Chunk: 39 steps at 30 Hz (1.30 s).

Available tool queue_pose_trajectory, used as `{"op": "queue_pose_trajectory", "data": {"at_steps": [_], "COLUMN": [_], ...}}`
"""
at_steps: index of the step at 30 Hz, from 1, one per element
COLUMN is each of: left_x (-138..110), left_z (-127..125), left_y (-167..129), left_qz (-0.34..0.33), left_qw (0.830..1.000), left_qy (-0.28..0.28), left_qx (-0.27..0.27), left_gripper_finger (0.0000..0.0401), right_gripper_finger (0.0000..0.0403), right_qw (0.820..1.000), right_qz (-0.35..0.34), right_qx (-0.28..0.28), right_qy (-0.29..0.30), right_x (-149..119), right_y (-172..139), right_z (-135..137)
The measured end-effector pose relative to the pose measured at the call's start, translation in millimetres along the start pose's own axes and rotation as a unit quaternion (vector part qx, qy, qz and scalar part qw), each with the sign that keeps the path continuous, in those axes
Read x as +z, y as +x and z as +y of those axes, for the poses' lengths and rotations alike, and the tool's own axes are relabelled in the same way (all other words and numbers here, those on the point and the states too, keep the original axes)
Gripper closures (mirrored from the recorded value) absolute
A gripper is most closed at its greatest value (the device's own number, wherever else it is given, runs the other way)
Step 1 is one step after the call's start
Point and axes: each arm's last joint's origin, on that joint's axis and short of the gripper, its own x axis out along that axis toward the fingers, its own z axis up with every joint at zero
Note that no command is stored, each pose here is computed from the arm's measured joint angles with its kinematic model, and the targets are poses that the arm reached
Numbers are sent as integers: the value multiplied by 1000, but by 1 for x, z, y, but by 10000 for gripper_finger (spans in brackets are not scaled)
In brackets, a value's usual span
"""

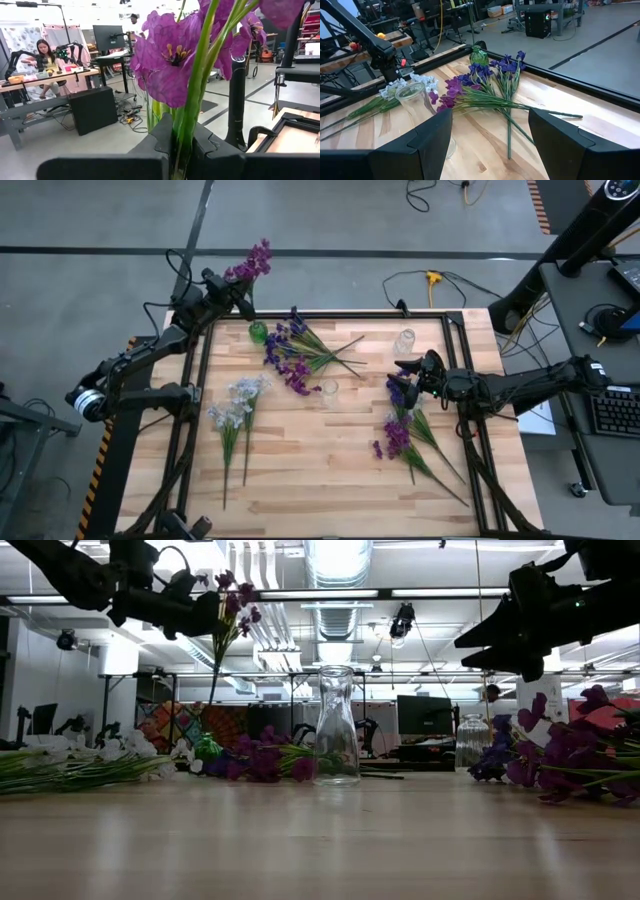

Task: Sort flowers into vase by color
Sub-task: Put the bottom left violet flowers into the green flower vase

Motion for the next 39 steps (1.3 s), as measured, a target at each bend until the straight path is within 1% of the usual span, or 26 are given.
{"op": "queue_pose_trajectory", "data": {"at_steps": [6, 17, 28, 39], "left_x": [-1, -11, -12, -15], "left_z": [0, 0, 0, 0], "left_y": [3, 10, 11, 10], "left_qz": [-8, 8, 12, 25], "left_qw": [1000, 1000, 1000, 1000], "left_qy": [7, 7, 7, 6], "left_qx": [1, -1, -1, -2], "left_gripper_finger": [397, 397, 397, 372], "right_gripper_finger": [149, 149, 149, 149], "right_qw": [1000, 1000, 1000, 1000], "right_qz": [0, 1, 1, 1], "right_qx": [1, 3, 3, 2], "right_qy": [0, 0, 0, 0], "right_x": [0, 0, 0, 0], "right_y": [0, 0, 0, 0], "right_z": [0, 0, 0, 0]}}
